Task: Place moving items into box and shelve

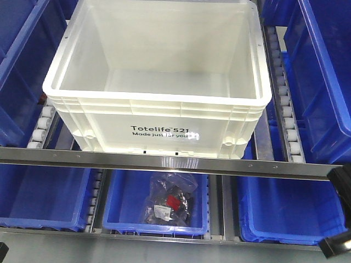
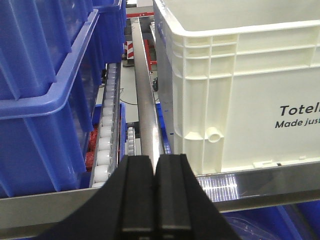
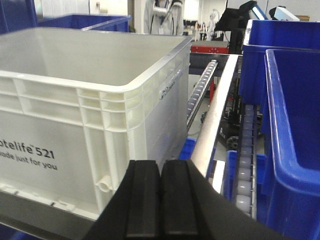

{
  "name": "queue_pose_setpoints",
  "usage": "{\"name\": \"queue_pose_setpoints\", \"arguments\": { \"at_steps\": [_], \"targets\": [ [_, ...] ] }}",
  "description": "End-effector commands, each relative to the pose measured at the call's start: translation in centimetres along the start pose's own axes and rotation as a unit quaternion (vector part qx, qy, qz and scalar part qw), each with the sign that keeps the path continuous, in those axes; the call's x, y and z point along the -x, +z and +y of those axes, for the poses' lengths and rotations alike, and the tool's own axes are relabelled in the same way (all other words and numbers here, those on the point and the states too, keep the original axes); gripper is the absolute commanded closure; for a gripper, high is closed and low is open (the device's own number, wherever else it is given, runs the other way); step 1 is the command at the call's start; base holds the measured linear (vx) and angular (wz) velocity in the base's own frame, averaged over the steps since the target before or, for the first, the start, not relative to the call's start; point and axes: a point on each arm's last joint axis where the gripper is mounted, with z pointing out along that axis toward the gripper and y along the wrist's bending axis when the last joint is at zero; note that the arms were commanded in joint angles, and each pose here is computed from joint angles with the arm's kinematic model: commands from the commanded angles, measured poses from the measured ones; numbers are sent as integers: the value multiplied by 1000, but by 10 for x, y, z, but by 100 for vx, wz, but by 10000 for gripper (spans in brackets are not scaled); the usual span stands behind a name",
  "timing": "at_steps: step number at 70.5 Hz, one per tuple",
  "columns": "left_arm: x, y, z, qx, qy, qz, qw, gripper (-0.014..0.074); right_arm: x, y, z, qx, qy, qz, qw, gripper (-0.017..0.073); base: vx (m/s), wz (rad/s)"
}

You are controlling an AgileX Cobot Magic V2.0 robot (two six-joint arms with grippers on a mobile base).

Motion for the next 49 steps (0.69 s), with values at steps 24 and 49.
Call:
{"name": "queue_pose_setpoints", "arguments": {
  "at_steps": [24,49],
  "targets": [
    [2,0,1,5,-4,-36,999,621,0,-5,0,-1,11,-21,1000,574,0,0],
    [2,0,1,5,-4,-36,999,621,0,-5,0,-1,11,-21,1000,574,0,0]
  ]
}}
